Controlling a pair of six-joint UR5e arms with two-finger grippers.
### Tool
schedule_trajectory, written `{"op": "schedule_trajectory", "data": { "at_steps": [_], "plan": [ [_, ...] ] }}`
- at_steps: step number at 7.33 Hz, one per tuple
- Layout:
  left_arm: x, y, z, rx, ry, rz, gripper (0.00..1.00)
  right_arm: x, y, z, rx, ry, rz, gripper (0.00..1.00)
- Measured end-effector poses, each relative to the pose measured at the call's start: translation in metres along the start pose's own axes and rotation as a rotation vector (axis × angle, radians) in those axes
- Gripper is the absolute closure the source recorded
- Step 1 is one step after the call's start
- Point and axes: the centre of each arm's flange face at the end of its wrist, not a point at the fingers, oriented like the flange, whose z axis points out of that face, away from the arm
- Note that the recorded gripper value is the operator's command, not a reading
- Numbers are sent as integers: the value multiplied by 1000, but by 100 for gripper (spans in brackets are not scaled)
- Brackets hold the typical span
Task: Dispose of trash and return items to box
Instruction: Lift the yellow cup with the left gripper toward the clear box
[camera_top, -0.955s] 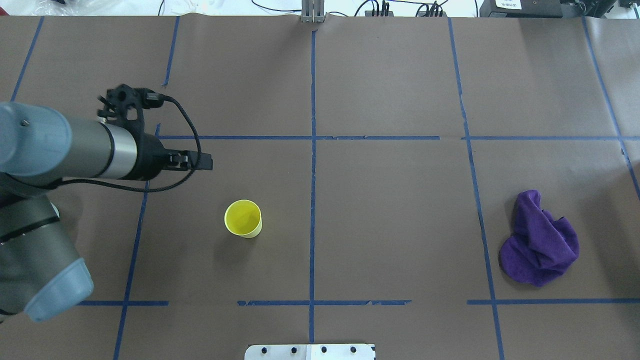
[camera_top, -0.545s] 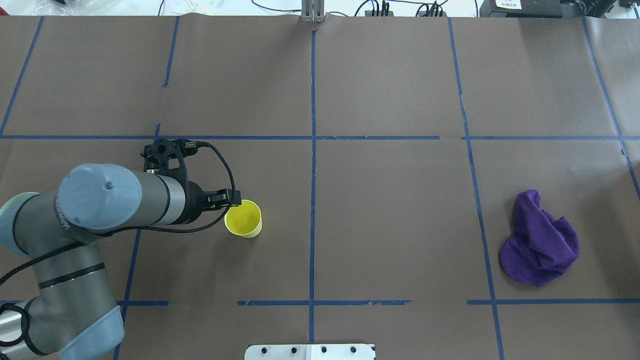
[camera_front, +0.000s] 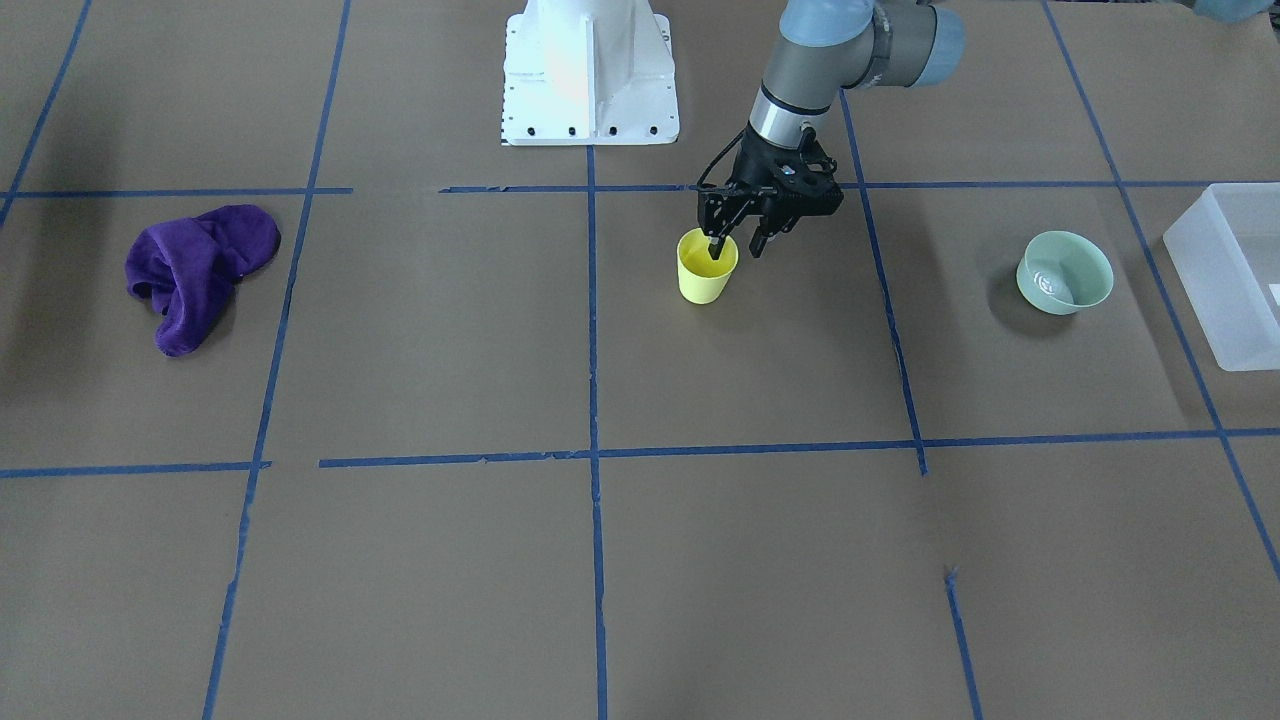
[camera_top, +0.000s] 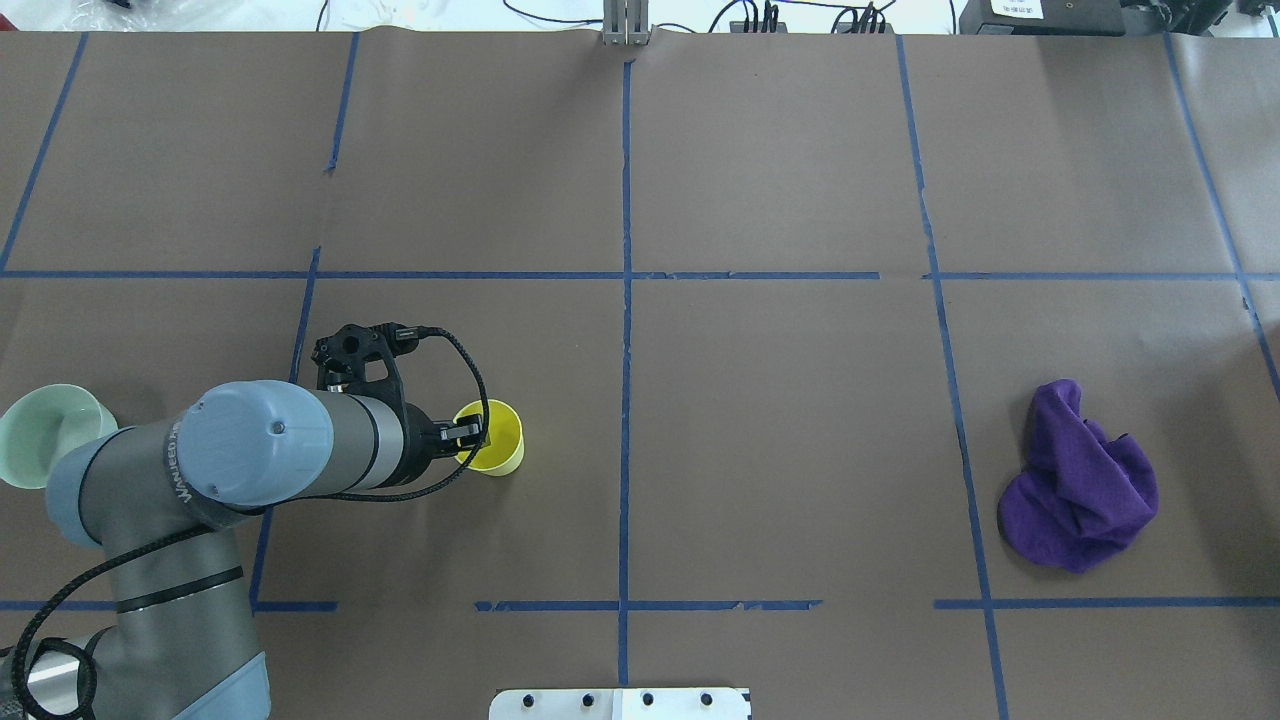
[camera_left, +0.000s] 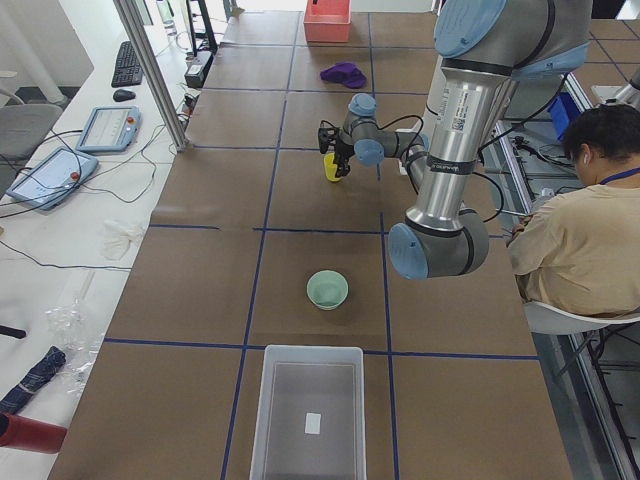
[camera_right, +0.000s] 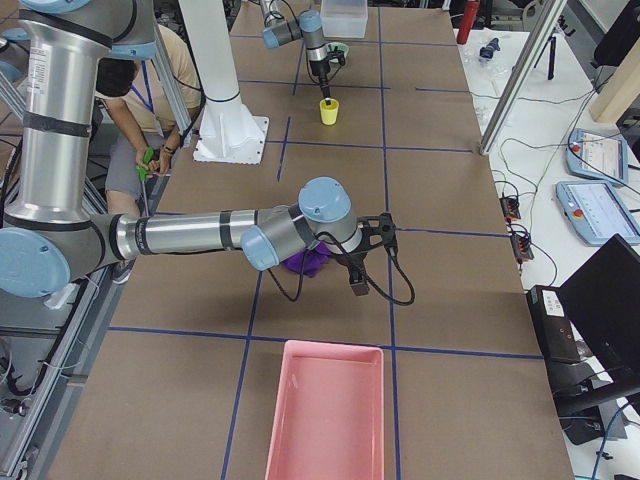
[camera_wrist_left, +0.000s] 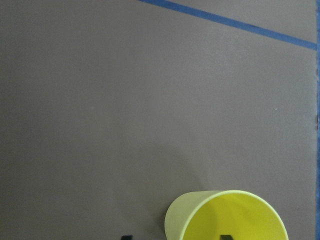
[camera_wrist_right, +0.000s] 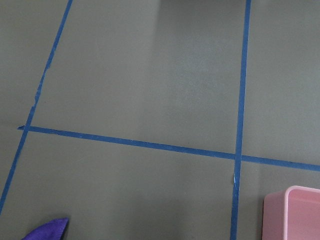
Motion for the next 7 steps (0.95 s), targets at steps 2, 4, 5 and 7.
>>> {"op": "schedule_trajectory", "data": {
  "at_steps": [2,4,5,7],
  "plan": [
    [-1,-3,-2,9,0,14,100,0,0,0,1,4,-2,0],
    [-4,-33,-38,51,26,101,100,-1,-1,0,7,1,-17,0],
    [-17,-63,-65,75,21,161,100,-4,-2,-1,18,-4,-32,0],
    [-86,-139,-131,117,-25,354,100,-16,-7,1,50,-15,-104,0]
  ]
}}
